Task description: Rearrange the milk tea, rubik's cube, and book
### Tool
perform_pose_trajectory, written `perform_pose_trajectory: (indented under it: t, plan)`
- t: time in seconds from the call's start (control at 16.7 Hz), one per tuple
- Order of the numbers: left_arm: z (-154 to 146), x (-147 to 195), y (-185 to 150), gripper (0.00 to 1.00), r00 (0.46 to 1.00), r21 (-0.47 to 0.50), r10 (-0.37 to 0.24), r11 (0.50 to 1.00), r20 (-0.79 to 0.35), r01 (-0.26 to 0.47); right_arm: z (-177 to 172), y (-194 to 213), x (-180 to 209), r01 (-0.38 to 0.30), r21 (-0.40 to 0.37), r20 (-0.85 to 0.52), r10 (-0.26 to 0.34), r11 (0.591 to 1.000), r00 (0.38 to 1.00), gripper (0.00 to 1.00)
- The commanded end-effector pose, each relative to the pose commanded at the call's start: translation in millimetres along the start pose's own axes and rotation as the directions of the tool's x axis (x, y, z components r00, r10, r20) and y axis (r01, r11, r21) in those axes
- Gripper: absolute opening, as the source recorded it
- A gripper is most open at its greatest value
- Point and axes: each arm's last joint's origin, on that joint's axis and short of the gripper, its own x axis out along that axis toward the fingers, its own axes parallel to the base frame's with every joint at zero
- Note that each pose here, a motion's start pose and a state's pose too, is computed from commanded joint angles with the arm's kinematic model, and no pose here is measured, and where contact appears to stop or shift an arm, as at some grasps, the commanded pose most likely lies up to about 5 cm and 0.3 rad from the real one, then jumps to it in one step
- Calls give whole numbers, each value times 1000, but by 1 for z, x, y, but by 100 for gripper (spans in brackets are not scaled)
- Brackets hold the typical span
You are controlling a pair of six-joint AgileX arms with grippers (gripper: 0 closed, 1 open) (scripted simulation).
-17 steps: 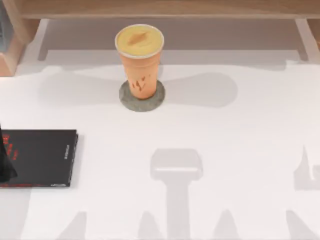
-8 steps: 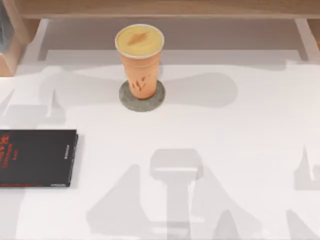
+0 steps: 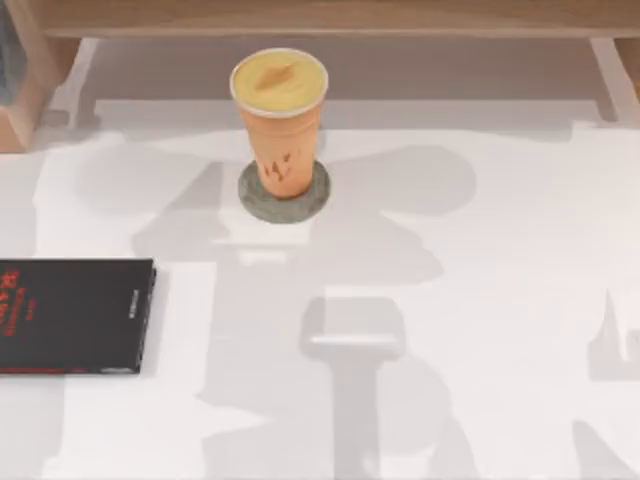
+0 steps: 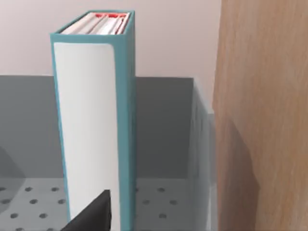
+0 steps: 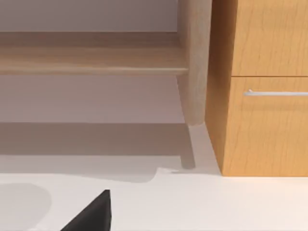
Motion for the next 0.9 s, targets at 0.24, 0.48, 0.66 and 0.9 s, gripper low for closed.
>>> perform_pose_trajectory:
  t: [0.24, 0.48, 0.66, 0.9]
  plan:
    - [-26, 56, 34, 100, 1000, -2, 0, 1000, -3, 0, 0, 0, 0, 0, 0, 0, 0, 1000, 1000, 100]
    - [-48, 85, 57, 100, 1000, -2, 5, 1000, -1, -5, 0, 0, 0, 0, 0, 0, 0, 1000, 1000, 100]
    - [-52, 89, 63, 100, 1000, 1, 14, 1000, 2, -14, 0, 0, 0, 0, 0, 0, 0, 1000, 1000, 100]
    - [-53, 89, 61, 100, 1000, 0, 10, 1000, -1, -10, 0, 0, 0, 0, 0, 0, 0, 1000, 1000, 100]
